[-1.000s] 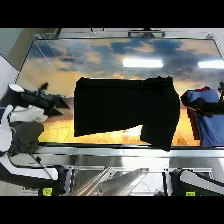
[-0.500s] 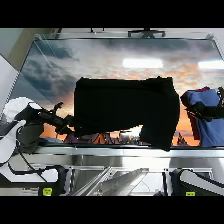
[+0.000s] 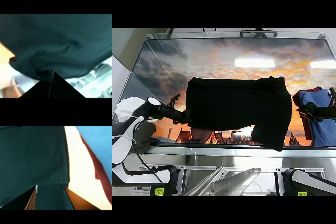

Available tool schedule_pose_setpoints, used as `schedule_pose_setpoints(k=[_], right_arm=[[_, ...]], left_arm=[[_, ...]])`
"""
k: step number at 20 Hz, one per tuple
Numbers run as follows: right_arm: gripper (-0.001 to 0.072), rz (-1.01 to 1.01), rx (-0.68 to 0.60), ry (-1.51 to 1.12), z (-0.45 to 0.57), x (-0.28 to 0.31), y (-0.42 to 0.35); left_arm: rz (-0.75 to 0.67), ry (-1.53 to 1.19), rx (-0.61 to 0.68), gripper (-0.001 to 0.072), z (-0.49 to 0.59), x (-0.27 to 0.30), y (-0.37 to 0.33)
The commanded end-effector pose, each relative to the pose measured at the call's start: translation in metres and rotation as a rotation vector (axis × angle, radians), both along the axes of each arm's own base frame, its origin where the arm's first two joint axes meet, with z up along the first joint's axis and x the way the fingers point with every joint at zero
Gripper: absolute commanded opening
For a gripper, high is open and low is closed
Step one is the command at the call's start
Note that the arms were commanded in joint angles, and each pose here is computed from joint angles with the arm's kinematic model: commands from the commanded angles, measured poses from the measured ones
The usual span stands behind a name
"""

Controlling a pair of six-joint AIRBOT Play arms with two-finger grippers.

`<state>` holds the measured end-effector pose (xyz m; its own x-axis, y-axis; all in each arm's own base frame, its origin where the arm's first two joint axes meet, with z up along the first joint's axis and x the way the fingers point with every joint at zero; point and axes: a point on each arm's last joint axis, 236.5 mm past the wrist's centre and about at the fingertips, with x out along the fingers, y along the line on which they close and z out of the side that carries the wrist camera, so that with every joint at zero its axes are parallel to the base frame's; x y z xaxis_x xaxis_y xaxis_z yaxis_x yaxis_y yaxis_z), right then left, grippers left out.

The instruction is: Fold the shirts.

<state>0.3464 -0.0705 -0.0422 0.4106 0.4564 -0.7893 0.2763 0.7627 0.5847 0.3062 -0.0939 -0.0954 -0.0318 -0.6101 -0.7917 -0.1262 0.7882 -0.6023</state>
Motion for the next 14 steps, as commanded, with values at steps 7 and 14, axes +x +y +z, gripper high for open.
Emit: schedule_pose_setpoints(k=[7, 14], right_arm=[[0.0372, 0.008, 0.075, 0.105, -0.027, -0.022, 0.028], [0.0372, 0.090, 0.165, 0.257, -0.072, -0.031, 0.089]], left_arm=[[0.069, 0.013, 0.089, 0.0024, 0.012, 0.006, 0.078], [0.028, 0.058, 0.071, 0.0024, -0.005, -0.001, 0.069]])
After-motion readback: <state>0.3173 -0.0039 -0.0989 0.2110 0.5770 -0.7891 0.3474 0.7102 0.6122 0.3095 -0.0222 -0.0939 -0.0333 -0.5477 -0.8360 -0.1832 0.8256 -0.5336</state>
